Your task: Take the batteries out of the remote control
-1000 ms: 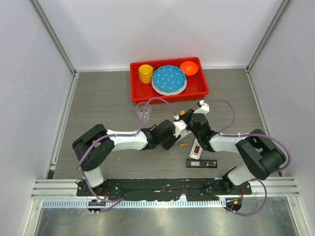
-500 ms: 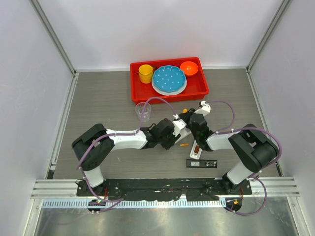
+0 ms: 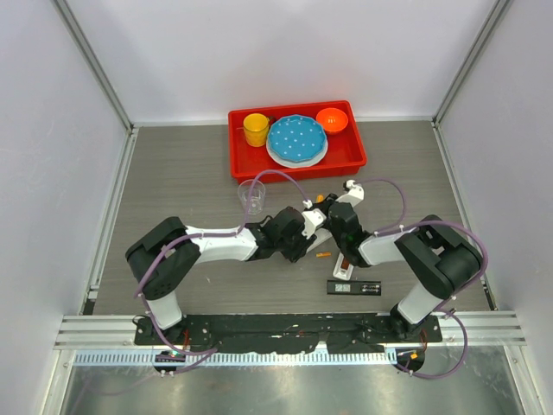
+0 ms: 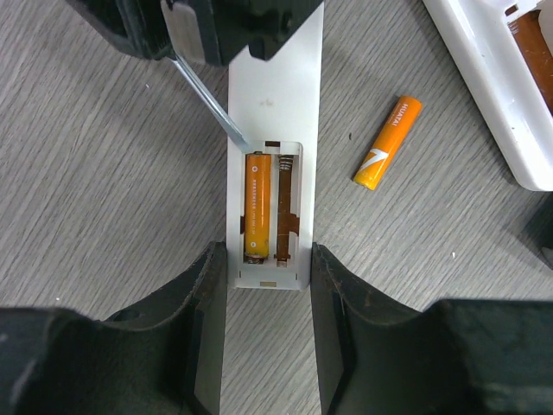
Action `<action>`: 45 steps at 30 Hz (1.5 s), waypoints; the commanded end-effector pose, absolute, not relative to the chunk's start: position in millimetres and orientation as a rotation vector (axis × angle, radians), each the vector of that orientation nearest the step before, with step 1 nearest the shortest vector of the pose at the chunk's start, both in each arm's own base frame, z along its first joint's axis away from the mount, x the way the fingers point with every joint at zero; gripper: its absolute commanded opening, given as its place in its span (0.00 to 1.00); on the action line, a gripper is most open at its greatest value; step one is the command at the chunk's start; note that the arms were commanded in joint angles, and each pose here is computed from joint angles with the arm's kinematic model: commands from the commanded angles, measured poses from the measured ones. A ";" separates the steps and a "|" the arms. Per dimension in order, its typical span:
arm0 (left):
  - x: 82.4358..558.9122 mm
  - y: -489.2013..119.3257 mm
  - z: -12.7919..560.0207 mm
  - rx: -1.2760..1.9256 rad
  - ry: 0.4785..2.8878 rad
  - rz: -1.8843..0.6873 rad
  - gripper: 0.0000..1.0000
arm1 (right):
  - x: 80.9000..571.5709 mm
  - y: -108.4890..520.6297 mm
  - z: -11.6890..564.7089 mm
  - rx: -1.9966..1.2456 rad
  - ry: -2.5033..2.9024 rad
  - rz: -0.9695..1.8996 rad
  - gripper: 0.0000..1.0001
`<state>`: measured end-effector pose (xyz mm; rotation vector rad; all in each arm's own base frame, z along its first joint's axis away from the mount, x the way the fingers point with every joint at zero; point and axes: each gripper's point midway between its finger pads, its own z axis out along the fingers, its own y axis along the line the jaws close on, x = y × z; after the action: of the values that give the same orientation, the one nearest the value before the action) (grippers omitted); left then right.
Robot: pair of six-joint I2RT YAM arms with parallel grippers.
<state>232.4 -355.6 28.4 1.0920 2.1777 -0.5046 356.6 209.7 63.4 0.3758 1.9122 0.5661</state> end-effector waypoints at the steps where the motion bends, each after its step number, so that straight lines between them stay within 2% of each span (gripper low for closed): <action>1: 229.6 -369.0 46.5 1.077 2.138 -0.604 0.00 | 361.8 213.8 72.9 0.369 1.876 0.554 0.01; 33: 227.4 -370.3 47.6 1.081 2.142 -0.628 0.00 | 351.1 199.1 64.5 0.376 1.873 0.489 0.01; 45: 226.6 -371.1 47.6 1.085 2.141 -0.635 0.00 | 345.6 222.7 67.5 0.429 1.873 0.687 0.01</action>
<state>232.0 -356.2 28.9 1.0832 2.1885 -0.5382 343.7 212.9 52.5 0.3806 1.9274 0.5829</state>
